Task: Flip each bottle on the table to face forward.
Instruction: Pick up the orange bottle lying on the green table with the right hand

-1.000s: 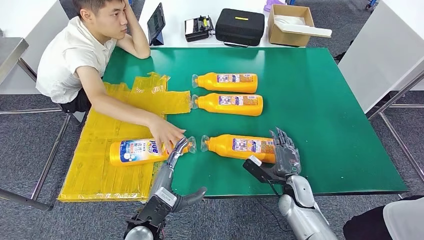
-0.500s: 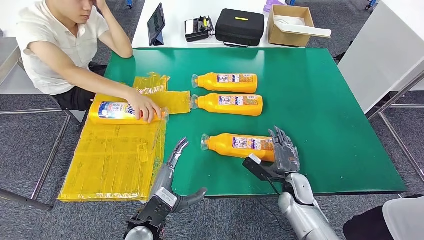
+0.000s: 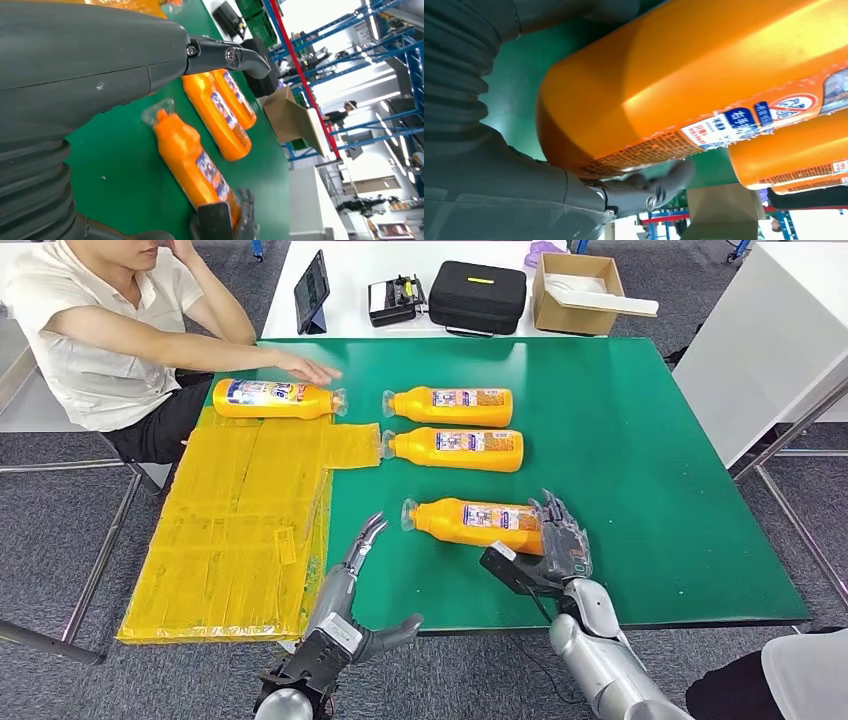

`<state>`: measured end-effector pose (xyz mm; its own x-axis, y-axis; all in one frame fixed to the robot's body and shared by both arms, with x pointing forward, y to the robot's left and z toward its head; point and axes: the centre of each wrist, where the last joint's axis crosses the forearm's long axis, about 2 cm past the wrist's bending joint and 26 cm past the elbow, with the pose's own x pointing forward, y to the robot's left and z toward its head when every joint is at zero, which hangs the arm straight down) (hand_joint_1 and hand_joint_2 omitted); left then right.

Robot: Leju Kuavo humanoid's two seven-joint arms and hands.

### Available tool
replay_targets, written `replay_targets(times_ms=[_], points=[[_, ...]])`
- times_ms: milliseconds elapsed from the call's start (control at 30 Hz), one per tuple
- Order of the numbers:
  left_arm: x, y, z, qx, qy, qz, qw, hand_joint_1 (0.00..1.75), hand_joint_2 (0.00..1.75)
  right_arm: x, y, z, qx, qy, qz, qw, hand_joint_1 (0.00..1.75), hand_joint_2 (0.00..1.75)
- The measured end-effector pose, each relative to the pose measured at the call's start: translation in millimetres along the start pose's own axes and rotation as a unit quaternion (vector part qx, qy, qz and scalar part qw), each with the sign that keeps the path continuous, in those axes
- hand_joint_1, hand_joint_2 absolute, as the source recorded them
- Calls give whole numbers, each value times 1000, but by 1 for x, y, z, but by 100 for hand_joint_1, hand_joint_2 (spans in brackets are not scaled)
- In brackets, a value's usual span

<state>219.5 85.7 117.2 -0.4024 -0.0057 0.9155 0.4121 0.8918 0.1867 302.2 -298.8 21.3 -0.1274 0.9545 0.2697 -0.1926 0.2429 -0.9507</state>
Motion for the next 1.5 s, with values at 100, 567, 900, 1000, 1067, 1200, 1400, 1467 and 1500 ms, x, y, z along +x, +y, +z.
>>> replay_targets(times_ms=[100, 567, 900, 1000, 1067, 1200, 1400, 1467, 1500], points=[[0, 1, -3, -2, -5, 3, 1000, 0, 175, -3, -2, -5, 5, 3, -3, 1000, 175, 175], [-3, 2, -9, -4, -8, 8, 1000, 0, 175, -12, -9, -16, 23, 21, -5, 1000, 175, 175], [-6, 1, -9, -4, -5, 26, 1000, 0, 175, -15, -13, -21, 41, 25, -9, 999, 175, 175], [-6, 0, -10, 4, -4, 52, 999, 0, 175, -16, -12, -21, 39, 16, -21, 999, 175, 175], [-5, -1, -10, 17, 3, 91, 996, 0, 175, -17, -11, -19, 32, 7, -34, 999, 175, 175], [-5, -1, -10, 50, 36, 206, 977, 0, 175, -15, -4, -11, 3, -15, -52, 999, 175, 175], [-7, 3, -6, 93, 67, 347, 931, 0, 175, 6, 6, -2, -38, -62, -105, 992, 175, 175], [-8, 5, -5, 100, 70, 362, 924, 0, 175, 13, 7, 0, -42, -72, -122, 989, 175, 175], [-8, 5, -5, 102, 71, 366, 922, 0, 175, 16, 8, 1, -44, -77, -131, 987, 175, 175]])
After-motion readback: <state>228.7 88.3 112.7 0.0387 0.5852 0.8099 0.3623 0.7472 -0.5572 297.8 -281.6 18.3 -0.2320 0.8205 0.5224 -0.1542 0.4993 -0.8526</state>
